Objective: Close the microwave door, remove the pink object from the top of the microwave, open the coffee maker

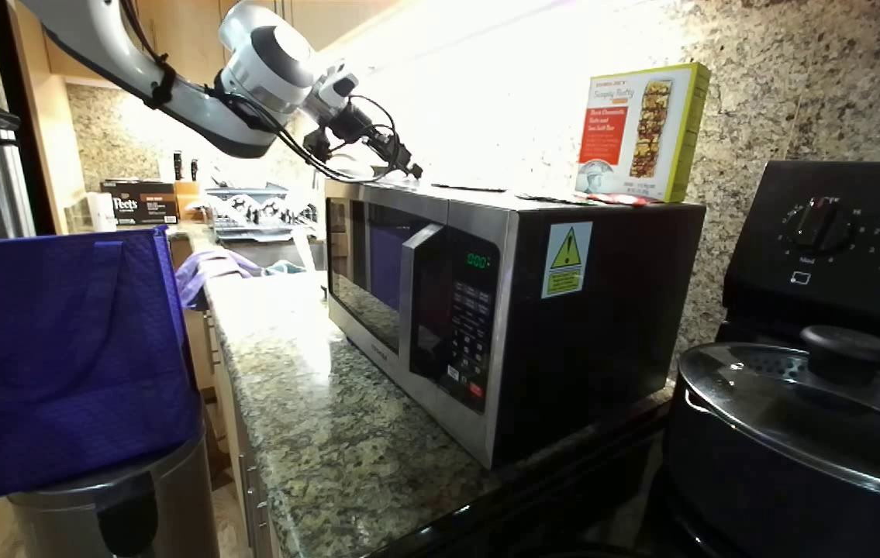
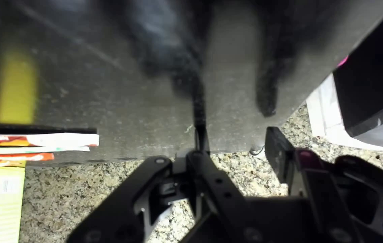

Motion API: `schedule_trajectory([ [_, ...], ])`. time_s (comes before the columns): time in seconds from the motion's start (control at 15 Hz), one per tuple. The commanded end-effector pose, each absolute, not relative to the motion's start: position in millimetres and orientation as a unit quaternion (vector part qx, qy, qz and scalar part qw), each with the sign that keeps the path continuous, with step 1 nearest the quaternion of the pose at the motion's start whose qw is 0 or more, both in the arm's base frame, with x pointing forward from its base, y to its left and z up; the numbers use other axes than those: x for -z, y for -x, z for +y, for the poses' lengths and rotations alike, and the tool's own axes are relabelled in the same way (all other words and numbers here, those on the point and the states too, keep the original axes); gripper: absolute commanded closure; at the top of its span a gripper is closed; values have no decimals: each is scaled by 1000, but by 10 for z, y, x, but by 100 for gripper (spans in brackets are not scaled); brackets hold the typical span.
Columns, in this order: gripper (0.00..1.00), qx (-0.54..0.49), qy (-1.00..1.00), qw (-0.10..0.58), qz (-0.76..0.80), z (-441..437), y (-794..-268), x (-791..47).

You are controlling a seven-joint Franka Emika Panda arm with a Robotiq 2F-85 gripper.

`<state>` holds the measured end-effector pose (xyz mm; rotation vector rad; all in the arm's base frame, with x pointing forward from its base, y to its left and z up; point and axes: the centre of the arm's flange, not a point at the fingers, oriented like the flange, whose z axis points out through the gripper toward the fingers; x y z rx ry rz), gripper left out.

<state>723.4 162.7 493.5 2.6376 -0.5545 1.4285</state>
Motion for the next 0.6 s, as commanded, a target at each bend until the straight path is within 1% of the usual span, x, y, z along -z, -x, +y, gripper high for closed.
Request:
schedule_trajectory([
  [0.0, 20, -454, -870, 44, -187, 1571, -6922, -4795],
  [0.07, 15, -447, -875, 51, -180, 1586, -6912, -4816],
  [0.13, 7, -438, -880, 59, -172, 1609, -6902, -4844],
  [0.2, 2, -429, -885, 71, -165, 1639, -6884, -4882],
  [0.27, 0, -421, -889, 88, -156, 1682, -6855, -4933],
  [0.53, 0, -379, -899, 185, -116, 2040, -6648, -5209],
])
